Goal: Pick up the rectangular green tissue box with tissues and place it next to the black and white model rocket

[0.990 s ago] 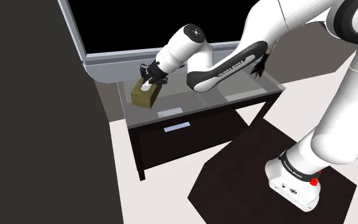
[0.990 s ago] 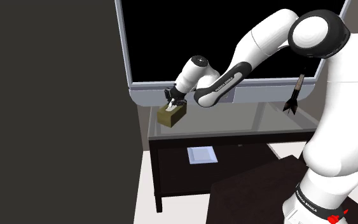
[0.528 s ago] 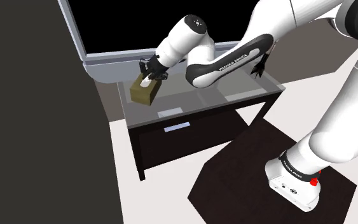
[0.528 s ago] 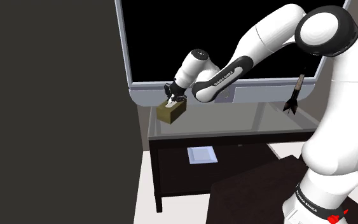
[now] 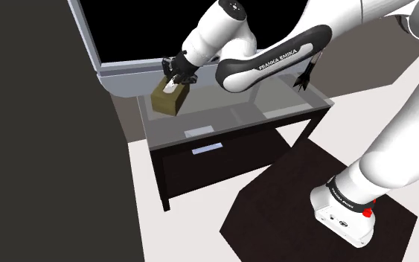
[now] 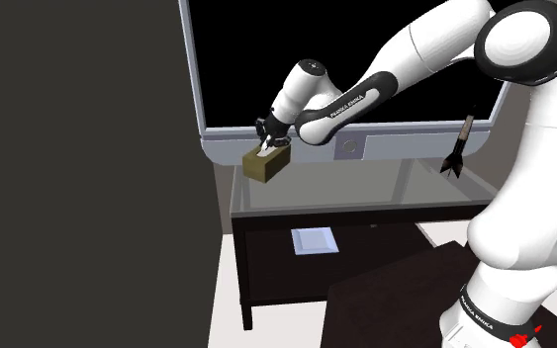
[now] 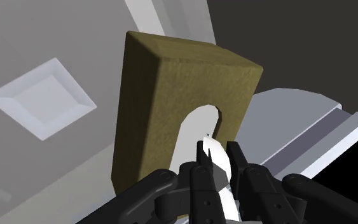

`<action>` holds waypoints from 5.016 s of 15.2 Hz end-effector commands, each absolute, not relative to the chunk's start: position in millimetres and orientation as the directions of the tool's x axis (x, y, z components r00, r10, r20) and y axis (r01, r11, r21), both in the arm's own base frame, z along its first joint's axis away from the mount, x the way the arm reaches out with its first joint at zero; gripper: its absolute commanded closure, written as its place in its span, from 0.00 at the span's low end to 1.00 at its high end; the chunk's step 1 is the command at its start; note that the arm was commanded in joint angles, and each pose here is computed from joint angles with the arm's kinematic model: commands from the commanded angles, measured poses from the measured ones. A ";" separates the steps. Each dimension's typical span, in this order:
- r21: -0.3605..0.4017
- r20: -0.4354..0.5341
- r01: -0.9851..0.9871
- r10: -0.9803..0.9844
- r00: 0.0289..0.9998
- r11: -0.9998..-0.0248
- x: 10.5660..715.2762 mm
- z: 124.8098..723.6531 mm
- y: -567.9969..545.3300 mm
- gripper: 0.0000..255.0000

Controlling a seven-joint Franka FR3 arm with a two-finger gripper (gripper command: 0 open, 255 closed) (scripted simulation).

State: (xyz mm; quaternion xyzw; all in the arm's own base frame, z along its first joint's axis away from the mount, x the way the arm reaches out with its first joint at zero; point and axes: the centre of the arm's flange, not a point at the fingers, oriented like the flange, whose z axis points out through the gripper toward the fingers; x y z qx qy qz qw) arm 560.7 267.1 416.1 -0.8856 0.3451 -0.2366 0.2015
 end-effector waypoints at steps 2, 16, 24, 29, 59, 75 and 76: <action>-0.520 0.280 -0.516 -0.707 0.650 -0.681 560.2 432.1 266.8 1.00; -0.520 0.280 -0.516 -0.707 0.650 -0.681 560.2 506.1 266.8 1.00; -0.520 0.280 -0.516 -0.707 0.650 -0.681 560.2 548.3 266.8 1.00; -0.520 0.280 -0.516 -0.707 0.650 -0.681 560.2 574.7 266.8 1.00; -0.520 0.280 -0.516 -0.707 0.650 -0.681 549.9 718.4 242.5 1.00; -0.520 0.280 -0.516 -0.707 0.650 -0.681 467.5 718.8 48.0 1.00; -0.520 0.280 -0.516 -0.707 0.650 -0.681 462.3 718.8 35.8 1.00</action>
